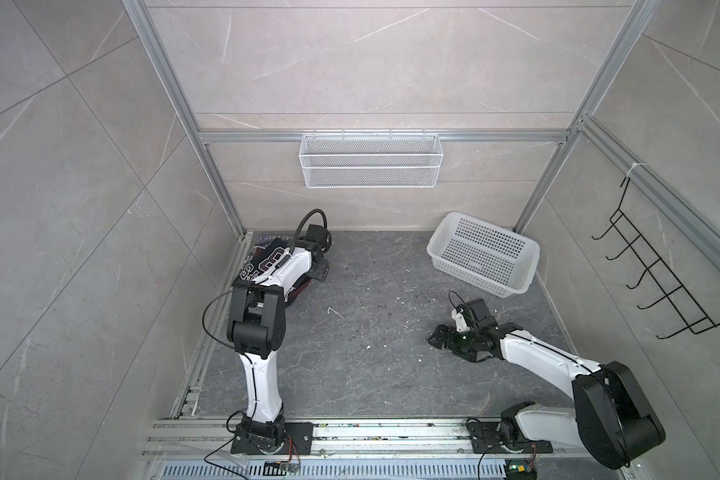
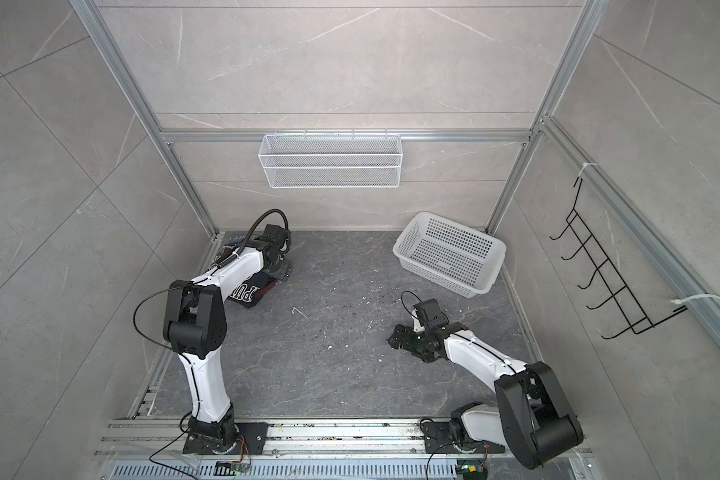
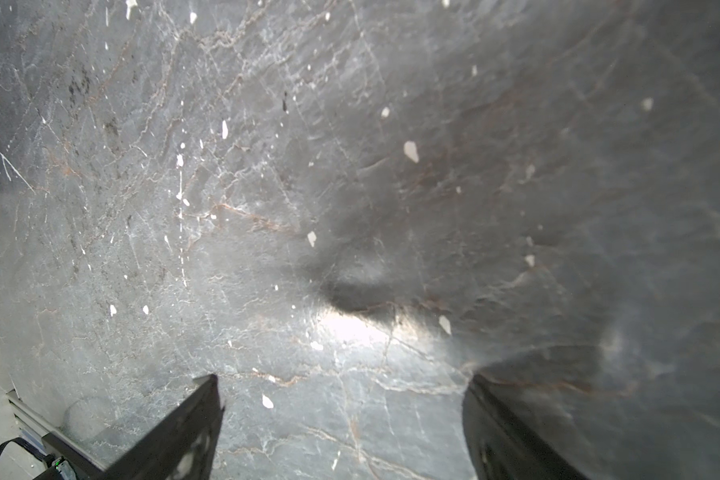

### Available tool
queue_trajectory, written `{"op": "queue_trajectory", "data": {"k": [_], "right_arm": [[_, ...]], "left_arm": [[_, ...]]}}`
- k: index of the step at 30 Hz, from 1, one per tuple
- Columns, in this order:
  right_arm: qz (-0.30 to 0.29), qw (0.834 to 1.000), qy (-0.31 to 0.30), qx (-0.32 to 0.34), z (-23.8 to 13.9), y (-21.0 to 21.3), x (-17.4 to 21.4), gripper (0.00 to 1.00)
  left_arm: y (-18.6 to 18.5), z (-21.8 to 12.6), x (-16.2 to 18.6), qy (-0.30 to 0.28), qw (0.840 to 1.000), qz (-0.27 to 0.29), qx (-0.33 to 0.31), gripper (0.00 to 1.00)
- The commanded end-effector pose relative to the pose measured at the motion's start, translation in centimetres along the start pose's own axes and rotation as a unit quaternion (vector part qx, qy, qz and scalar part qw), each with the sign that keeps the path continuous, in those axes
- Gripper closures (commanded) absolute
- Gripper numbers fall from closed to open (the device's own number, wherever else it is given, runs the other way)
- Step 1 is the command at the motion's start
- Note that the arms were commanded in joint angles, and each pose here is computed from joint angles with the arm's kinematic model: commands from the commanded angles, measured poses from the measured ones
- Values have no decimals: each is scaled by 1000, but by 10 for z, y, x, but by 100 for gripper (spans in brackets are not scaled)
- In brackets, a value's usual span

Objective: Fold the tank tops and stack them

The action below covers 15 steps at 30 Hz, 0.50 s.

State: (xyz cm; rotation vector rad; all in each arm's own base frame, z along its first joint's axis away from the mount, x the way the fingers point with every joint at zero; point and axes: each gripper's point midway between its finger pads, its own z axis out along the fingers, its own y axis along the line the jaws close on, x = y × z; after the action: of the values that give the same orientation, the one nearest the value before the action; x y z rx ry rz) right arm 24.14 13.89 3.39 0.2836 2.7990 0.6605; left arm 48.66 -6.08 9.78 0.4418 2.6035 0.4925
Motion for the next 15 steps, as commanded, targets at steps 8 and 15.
{"op": "queue_trajectory", "data": {"k": [8, 15], "right_arm": [[13, 999, 29, 10, 5, -7, 14, 8], [15, 999, 31, 13, 5, -9, 16, 9]], "left_arm": [[-1, 52, 5, 46, 992, 61, -96, 11], [24, 44, -14, 8, 987, 15, -161, 55]]}}
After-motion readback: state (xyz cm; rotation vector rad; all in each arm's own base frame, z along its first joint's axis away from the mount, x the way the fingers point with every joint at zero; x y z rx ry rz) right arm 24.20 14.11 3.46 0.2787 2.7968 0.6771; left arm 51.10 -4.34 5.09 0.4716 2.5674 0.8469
